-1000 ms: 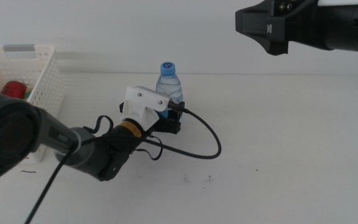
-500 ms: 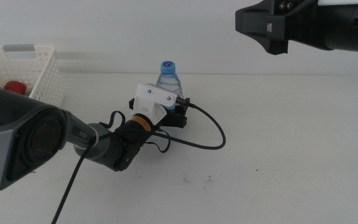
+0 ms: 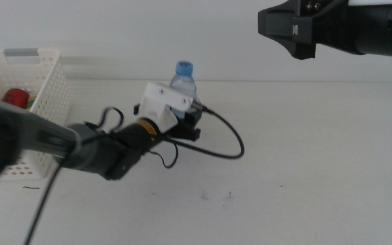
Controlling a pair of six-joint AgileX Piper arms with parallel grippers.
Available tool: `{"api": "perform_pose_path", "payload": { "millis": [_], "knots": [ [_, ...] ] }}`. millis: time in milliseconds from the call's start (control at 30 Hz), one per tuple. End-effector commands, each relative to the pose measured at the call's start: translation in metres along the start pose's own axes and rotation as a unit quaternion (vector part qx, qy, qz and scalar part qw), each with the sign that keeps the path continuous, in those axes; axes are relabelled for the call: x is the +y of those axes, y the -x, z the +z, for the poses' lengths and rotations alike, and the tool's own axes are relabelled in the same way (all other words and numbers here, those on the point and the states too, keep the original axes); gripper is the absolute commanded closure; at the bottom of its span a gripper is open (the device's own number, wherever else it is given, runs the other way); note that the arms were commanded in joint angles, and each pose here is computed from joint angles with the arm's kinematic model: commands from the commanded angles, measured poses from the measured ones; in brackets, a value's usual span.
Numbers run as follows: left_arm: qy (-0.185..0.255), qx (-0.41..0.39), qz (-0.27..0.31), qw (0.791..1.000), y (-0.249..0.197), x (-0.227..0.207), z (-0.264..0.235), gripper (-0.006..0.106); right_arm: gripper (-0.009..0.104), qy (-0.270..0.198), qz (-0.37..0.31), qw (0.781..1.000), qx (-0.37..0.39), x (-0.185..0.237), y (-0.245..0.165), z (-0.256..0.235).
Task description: Use arms to grab the bottles and put them into the dustbin to the left of the table.
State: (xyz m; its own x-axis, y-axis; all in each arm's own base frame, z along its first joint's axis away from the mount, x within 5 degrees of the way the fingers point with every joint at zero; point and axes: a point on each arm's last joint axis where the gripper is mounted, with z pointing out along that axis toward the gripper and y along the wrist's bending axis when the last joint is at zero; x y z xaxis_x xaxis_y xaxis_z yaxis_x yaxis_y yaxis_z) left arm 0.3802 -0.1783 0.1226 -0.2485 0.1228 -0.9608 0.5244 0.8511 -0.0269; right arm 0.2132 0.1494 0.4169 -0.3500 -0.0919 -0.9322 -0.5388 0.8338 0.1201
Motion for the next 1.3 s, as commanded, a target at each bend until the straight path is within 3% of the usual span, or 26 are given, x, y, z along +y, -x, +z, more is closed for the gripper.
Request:
{"api": "perform_pose_path", "payload": {
  "millis": [0, 167, 267, 433, 567, 633, 767, 967, 1267],
  "knots": [
    [0.011, -0.053, -0.008, 0.998, 0.046, 0.0, -0.021, 0.102, 0.013, -0.002, -0.006, 1.0, -0.01, 0.0, 0.003, -0.002],
    [0.024, -0.029, 0.006, 0.999, 0.094, -0.005, -0.054, 0.102, 0.014, -0.002, -0.006, 1.0, -0.01, 0.0, 0.003, -0.002],
    [0.037, -0.027, -0.016, 0.999, 0.121, -0.003, -0.078, 0.102, 0.014, -0.002, -0.006, 1.0, -0.01, 0.0, 0.003, -0.002],
    [0.103, 0.02, -0.08, 0.991, 0.168, 0.019, -0.122, 0.102, 0.014, -0.002, -0.006, 1.0, -0.01, 0.0, 0.003, -0.002],
    [0.153, 0.117, -0.062, 0.979, 0.203, 0.058, -0.156, 0.102, 0.014, -0.002, -0.006, 1.0, -0.01, 0.0, 0.003, -0.002],
    [0.149, 0.178, -0.037, 0.972, 0.216, 0.08, -0.171, 0.102, 0.014, -0.002, -0.006, 1.0, -0.01, 0.0, 0.003, -0.002],
    [0.115, 0.251, -0.065, 0.959, 0.233, 0.126, -0.187, 0.102, 0.014, -0.002, -0.006, 1.0, -0.01, 0.0, 0.003, -0.002],
    [0.135, 0.318, -0.135, 0.929, 0.217, 0.21, -0.19, 0.102, 0.014, -0.002, -0.006, 1.0, -0.01, 0.0, 0.003, -0.002],
    [0.14, 0.405, -0.174, 0.887, 0.142, 0.26, -0.153, 0.102, 0.014, -0.002, -0.006, 1.0, -0.01, 0.0, 0.003, -0.002]
  ]
}}
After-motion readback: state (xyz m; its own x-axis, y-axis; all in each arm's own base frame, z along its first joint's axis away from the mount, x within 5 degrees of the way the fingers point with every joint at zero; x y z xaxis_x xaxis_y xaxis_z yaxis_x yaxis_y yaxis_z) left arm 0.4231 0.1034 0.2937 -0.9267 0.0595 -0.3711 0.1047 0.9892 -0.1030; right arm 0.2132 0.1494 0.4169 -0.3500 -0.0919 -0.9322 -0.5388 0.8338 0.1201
